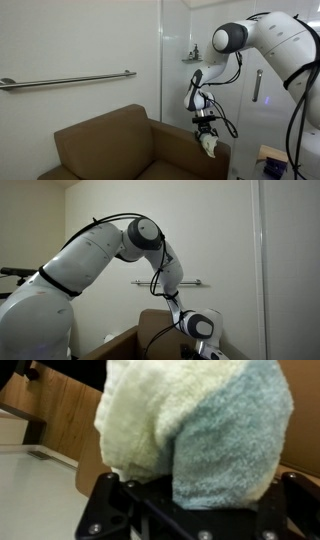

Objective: Use the white towel to wipe the right armrest of the sofa.

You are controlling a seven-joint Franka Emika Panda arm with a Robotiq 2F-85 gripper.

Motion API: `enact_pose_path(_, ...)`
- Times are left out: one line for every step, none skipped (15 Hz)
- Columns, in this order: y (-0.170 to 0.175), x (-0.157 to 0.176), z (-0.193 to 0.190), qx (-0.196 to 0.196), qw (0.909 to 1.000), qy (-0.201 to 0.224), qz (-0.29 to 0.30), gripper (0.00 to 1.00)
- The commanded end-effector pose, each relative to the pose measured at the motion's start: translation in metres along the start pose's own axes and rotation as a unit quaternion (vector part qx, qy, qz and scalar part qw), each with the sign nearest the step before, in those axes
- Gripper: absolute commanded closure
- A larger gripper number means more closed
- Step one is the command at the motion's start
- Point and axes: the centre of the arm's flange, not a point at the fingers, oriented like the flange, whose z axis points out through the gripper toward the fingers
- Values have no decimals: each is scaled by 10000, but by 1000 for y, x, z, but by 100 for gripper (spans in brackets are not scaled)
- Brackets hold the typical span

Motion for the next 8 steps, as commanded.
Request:
enact_pose_path(-23, 17, 8, 42, 9999, 75, 122, 90)
enact_pose_path(-31, 22, 6, 74, 9999, 69, 105, 90)
enact_pose_path(-41, 28, 1, 95, 9999, 70, 82, 90)
enact_pose_path(-53, 34, -8, 122, 9999, 103, 51, 90)
enact_pose_path(-64, 38, -17, 164, 9998, 144, 8, 90)
enact_pose_path(-77, 42, -27, 215, 9995, 229, -33, 90)
enact_pose_path(-92, 45, -38, 306, 9989, 336, -93, 90)
enact_pose_path(-107, 47, -48, 407, 9981, 447, -152, 90)
